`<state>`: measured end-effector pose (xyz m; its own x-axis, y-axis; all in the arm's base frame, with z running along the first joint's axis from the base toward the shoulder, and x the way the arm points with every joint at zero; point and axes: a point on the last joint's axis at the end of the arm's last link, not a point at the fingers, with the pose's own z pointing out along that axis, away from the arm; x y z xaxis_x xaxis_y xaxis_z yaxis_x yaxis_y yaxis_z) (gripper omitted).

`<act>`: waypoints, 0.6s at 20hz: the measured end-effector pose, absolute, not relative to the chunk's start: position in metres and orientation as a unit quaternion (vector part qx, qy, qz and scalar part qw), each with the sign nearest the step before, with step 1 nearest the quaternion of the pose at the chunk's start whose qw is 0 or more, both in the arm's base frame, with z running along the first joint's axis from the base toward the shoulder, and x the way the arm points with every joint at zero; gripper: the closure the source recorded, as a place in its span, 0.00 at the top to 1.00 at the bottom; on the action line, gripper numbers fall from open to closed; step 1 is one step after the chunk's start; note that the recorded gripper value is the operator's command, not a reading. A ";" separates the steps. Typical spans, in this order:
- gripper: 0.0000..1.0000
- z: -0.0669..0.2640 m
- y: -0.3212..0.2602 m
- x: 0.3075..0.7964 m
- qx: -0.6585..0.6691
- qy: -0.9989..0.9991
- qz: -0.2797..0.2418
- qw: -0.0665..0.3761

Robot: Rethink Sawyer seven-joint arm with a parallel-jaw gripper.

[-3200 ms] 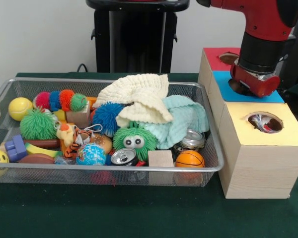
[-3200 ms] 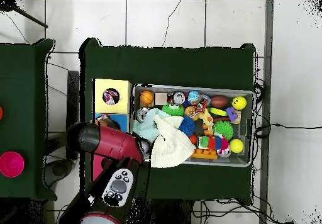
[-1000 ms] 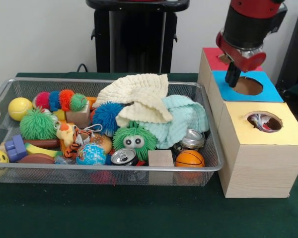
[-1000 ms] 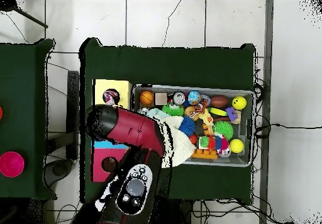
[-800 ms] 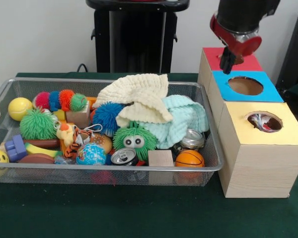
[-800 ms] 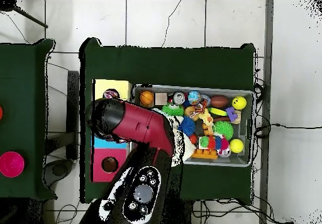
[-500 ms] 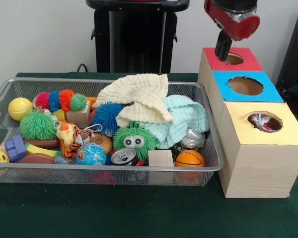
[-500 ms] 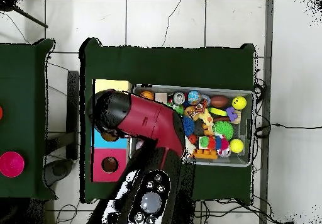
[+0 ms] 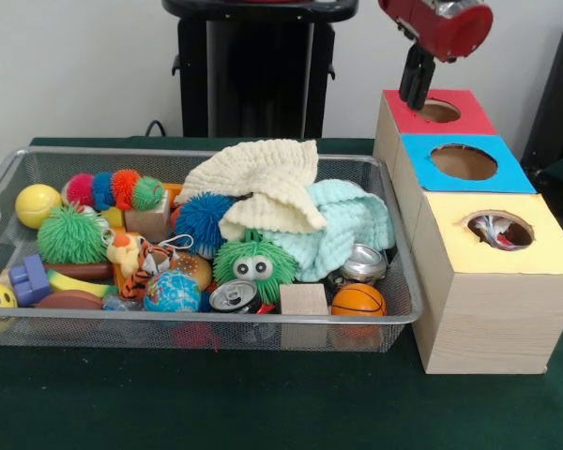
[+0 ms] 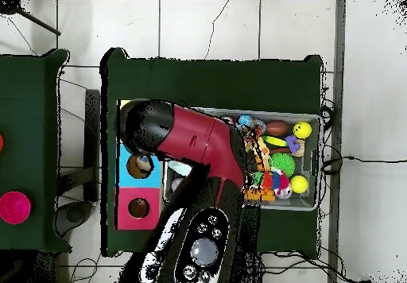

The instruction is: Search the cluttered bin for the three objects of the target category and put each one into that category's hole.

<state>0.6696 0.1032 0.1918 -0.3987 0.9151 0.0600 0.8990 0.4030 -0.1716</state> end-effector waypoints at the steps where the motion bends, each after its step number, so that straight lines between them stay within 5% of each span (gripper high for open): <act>1: 0.00 0.186 0.096 0.672 -0.547 -0.832 0.056 0.075; 12: 0.00 0.103 0.022 0.680 -0.584 -0.805 0.057 0.088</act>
